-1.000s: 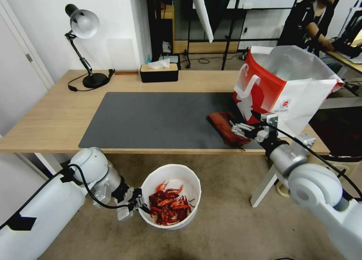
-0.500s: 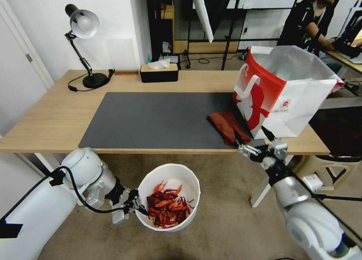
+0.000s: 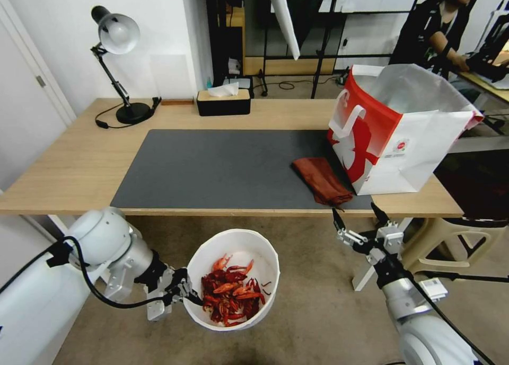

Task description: Sweep shrimp from table into container with towel, then put container into takeout bag.

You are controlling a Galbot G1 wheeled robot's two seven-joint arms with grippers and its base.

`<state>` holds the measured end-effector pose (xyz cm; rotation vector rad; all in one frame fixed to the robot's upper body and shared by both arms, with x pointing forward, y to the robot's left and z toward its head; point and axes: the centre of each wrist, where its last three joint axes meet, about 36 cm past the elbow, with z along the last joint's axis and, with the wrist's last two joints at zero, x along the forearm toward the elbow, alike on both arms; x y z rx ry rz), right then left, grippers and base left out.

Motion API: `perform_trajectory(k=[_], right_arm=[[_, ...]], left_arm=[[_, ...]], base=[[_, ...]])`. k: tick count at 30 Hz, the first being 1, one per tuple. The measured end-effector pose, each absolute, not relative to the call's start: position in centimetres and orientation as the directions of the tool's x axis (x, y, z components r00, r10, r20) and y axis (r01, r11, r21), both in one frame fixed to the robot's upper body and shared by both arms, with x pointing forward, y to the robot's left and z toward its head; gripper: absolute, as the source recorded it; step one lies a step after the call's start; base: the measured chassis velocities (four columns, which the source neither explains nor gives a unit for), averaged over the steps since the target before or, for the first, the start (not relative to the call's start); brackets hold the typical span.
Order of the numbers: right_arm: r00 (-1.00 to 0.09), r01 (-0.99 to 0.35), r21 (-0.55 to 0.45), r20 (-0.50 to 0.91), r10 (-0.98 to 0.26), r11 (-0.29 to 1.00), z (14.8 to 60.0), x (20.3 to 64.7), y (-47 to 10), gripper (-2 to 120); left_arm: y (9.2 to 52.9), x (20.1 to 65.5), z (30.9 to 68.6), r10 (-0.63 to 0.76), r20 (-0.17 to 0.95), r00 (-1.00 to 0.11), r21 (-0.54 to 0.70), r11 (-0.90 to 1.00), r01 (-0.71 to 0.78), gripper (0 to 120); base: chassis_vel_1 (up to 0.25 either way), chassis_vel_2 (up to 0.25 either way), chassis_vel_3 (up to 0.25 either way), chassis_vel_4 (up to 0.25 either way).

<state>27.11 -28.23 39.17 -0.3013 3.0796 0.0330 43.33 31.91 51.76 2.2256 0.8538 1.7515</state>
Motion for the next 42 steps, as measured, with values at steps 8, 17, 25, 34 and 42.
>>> perform_trajectory(k=[8, 17, 25, 34, 42], right_arm=[[-0.978, -0.206, 0.025, -0.041, -0.205, 0.978, 38.9, 26.4, -27.5, 100], [-0.976, -0.217, 0.038, -0.034, -0.215, 0.976, 38.8, 25.9, -26.9, 100], [-0.974, -0.225, 0.045, -0.037, -0.224, 0.973, 38.9, 26.5, -26.6, 100], [-0.972, -0.235, 0.058, -0.039, -0.233, 0.97, 39.1, 27.8, -26.5, 100], [-0.973, -0.231, 0.061, -0.038, -0.229, 0.971, 38.8, 28.4, -26.6, 100]], left_arm=[[32.5, 44.0, 55.2, 0.543, 0.832, 0.114, 0.486, -0.813, 0.322, 0], [32.7, 45.2, 58.9, 0.57, 0.815, 0.103, 0.515, -0.795, 0.32, 0], [33.3, 46.5, 61.4, 0.591, 0.805, 0.058, 0.549, -0.777, 0.308, 0], [34.2, 49.9, 63.6, 0.649, 0.761, -0.009, 0.62, -0.723, 0.305, 0], [33.3, 52.8, 64.2, 0.669, 0.743, -0.017, 0.643, -0.707, 0.295, 0]], base=[[0.0, 0.0, 0.0, 0.0], [0.0, 0.0, 0.0, 0.0], [0.0, 0.0, 0.0, 0.0], [0.0, 0.0, 0.0, 0.0], [0.0, 0.0, 0.0, 0.0]])
